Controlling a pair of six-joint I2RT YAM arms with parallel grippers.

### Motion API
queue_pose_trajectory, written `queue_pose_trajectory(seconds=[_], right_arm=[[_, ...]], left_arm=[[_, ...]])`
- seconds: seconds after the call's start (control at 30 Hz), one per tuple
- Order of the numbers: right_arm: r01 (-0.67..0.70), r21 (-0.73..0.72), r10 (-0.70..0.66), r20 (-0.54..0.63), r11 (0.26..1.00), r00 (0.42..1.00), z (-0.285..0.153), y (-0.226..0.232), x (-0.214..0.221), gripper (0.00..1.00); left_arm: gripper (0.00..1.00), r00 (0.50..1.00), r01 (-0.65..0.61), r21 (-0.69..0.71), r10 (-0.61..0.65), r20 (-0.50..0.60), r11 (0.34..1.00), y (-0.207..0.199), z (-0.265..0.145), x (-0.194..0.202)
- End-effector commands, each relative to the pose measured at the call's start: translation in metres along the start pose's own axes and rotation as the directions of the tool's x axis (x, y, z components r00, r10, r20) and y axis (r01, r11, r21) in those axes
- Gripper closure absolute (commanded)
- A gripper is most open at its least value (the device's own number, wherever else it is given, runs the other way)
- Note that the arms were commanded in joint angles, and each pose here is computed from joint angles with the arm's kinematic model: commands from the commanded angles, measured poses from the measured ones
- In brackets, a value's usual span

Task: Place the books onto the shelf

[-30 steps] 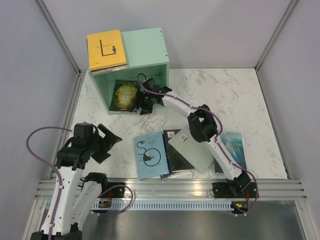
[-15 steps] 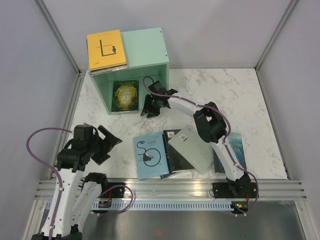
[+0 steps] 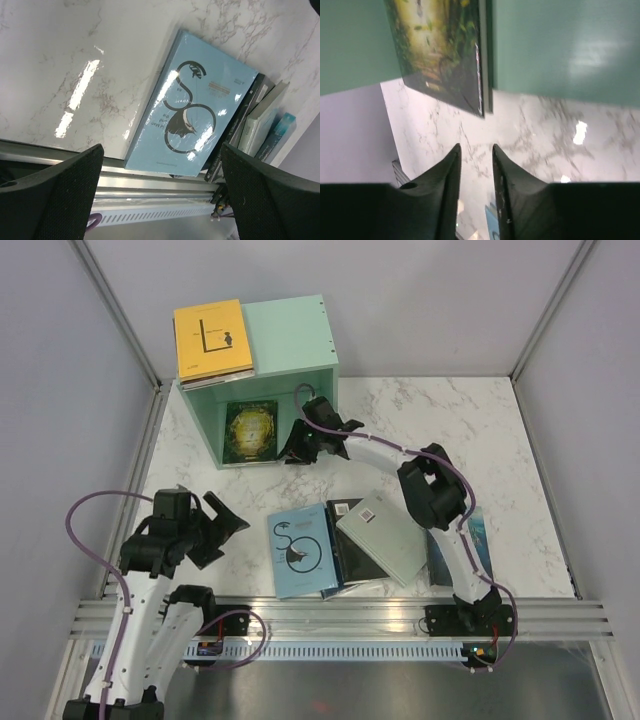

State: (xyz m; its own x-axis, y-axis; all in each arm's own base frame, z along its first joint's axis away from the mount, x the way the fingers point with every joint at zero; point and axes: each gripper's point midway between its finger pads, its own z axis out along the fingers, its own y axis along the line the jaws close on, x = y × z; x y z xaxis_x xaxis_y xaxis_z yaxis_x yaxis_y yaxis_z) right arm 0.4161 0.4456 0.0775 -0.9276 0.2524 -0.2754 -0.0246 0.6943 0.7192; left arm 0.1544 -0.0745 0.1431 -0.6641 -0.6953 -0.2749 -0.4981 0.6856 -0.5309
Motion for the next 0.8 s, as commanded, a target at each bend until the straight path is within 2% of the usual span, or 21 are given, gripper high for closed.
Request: queue_pose_trajectory(seconds=[0.0,0.03,0.1,0.13,0.27,0.43,0.53,0.77], right_arm=[[0.056,-0.088,-0.053,0.034,0.995,0.998,-0.059,0.041,-0.001,0.57],[0.059,-0.054,-0.058,0.024,0.997,0.998,-0.067,0.032,0.005,0.48],[0.091,-0.014,-0.091,0.006,0.996,0.996,-0.093,0.017,0.023,0.44],[0.081,0.034,-0.079,-0.037,0.996,0.996,-0.098,-0.007,0.041,0.41],[0.107,0.041,-0.104,-0.082,0.993,0.991,-0.137,-0.015,0.078,0.4],[0.107,0.139,-0.086,-0.151,0.985,0.985,-0.164,-0.045,0.12,0.39],[0.097,0.194,-0.061,-0.183,0.976,0.981,-0.172,-0.068,0.139,0.39],[0.12,0.237,-0.062,-0.236,0.964,0.97,-0.17,-0.086,0.171,0.39]], left_arm=[[0.0,0.993,-0.054,0.086,0.063,-0.103,0.995,-0.005,0.023,0.017],[0.0,0.99,-0.05,0.108,0.064,-0.124,0.993,-0.003,0.036,0.023],[0.0,0.985,-0.036,0.111,0.055,-0.167,0.993,0.002,0.046,0.032],[0.0,0.983,-0.022,0.113,0.042,-0.179,0.993,0.002,0.051,0.034],[0.0,0.985,-0.001,0.173,0.031,-0.169,0.985,-0.011,0.056,0.029],[0.0,0.978,0.05,0.13,-0.022,-0.207,0.99,-0.004,0.071,0.035],[0.0,0.976,0.055,0.134,-0.025,-0.214,0.99,-0.005,0.078,0.036],[0.0,0.97,0.039,0.083,-0.018,-0.241,0.996,0.0,0.095,0.037]])
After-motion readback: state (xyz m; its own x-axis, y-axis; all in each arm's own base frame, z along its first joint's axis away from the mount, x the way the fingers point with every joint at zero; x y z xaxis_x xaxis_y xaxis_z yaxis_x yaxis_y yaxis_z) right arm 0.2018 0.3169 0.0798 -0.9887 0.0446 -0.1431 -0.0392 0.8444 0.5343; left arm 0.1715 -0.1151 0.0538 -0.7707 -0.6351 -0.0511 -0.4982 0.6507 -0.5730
